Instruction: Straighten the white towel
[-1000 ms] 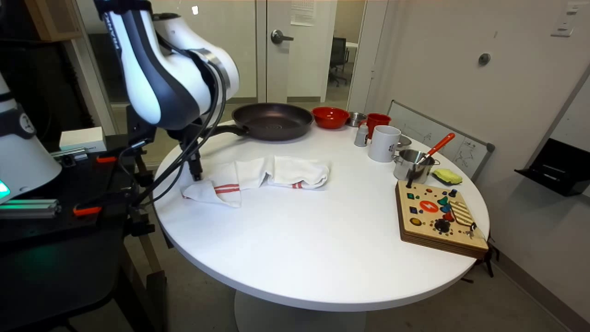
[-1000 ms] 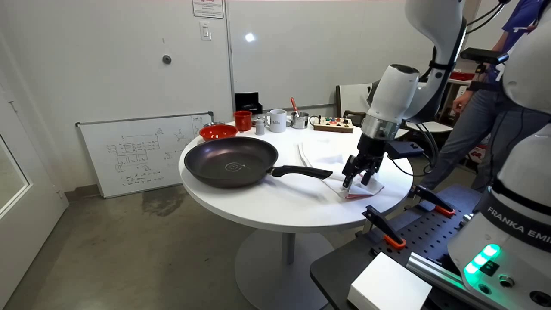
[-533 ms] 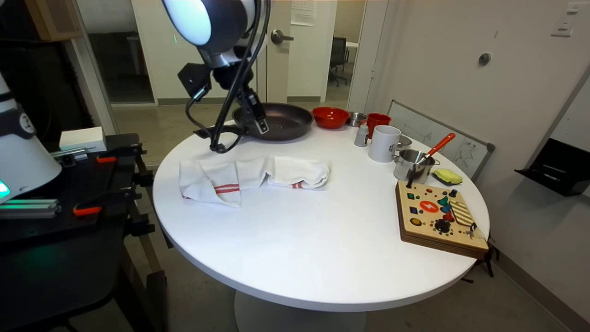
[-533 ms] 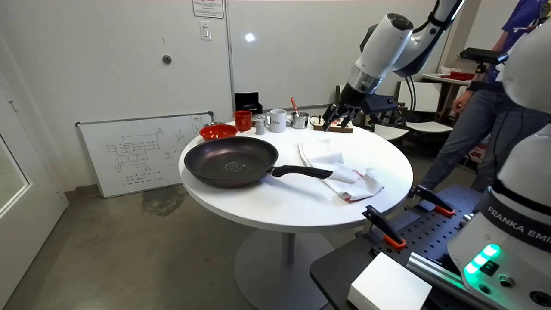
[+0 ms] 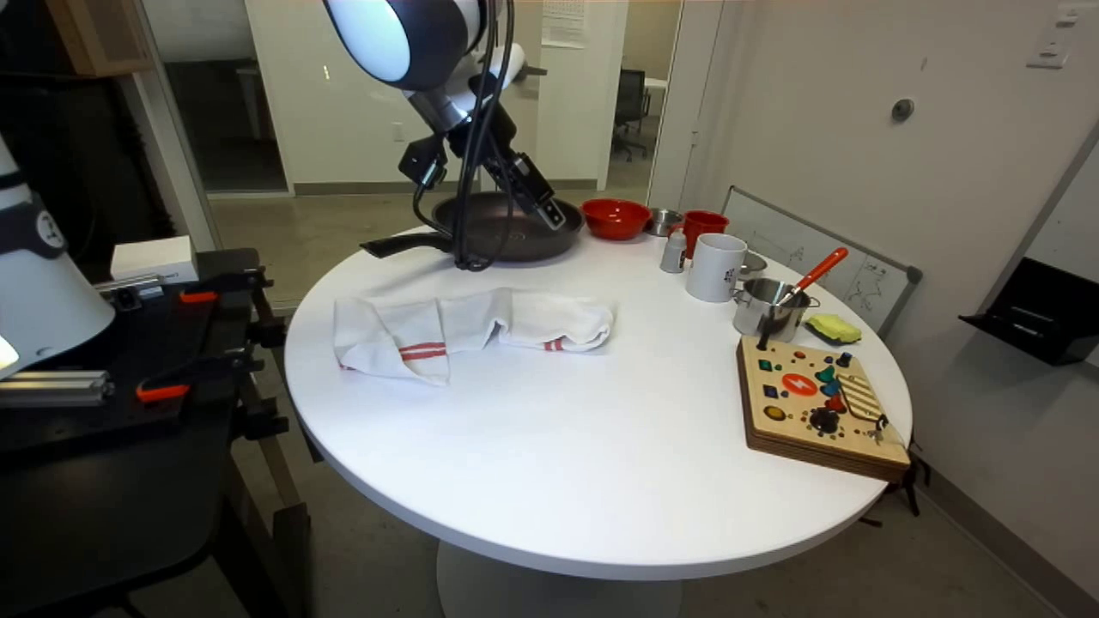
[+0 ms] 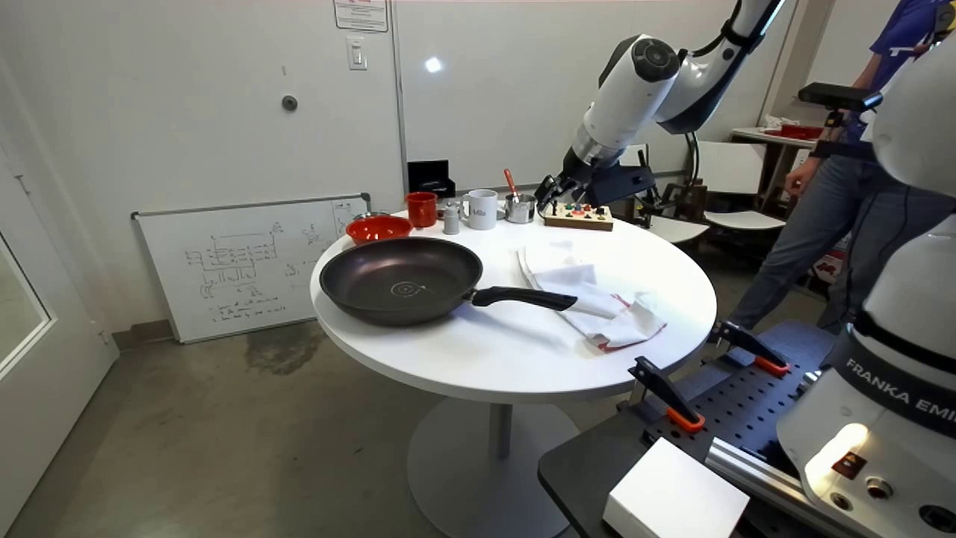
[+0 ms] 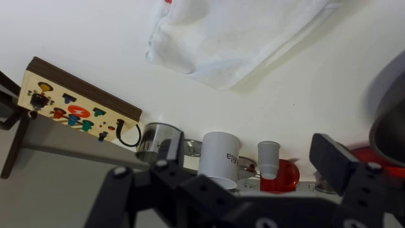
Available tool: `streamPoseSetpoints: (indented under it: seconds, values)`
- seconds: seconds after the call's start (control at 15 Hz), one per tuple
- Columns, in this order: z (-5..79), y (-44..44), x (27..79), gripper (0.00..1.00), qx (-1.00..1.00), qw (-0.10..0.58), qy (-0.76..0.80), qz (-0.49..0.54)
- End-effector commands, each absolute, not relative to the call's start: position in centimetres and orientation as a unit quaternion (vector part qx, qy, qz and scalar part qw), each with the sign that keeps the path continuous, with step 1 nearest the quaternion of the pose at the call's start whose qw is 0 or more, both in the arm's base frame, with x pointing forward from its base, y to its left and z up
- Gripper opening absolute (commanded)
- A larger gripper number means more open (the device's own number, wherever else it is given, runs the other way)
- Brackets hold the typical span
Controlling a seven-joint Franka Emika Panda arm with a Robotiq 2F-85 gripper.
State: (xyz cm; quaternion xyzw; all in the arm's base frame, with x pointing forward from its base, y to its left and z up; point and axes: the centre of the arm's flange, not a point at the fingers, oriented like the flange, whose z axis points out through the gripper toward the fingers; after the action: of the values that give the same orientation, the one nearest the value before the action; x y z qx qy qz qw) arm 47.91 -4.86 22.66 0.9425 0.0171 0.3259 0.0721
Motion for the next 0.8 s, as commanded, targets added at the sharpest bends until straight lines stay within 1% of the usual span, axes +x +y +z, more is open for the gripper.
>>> streamPoseSetpoints:
  seconds: [0.0,0.13,0.33,0.53,0.6,0.73]
  values:
    - [21.4,-5.4,47.6,1.00,0.930,0.091,-0.011,0.357]
    - [21.4,-5.8,47.9,1.00,0.926,0.097,-0.027,0.363]
    - [21.0,-6.9,48.0,1.00,0.954,0.066,-0.032,0.290]
    - [20.5,-8.0,46.9,1.00,0.974,0.006,-0.001,0.226]
    - [20.5,-8.3,46.7,1.00,0.976,-0.013,0.013,0.218]
    - [20.9,-8.5,46.8,1.00,0.976,-0.028,0.021,0.214]
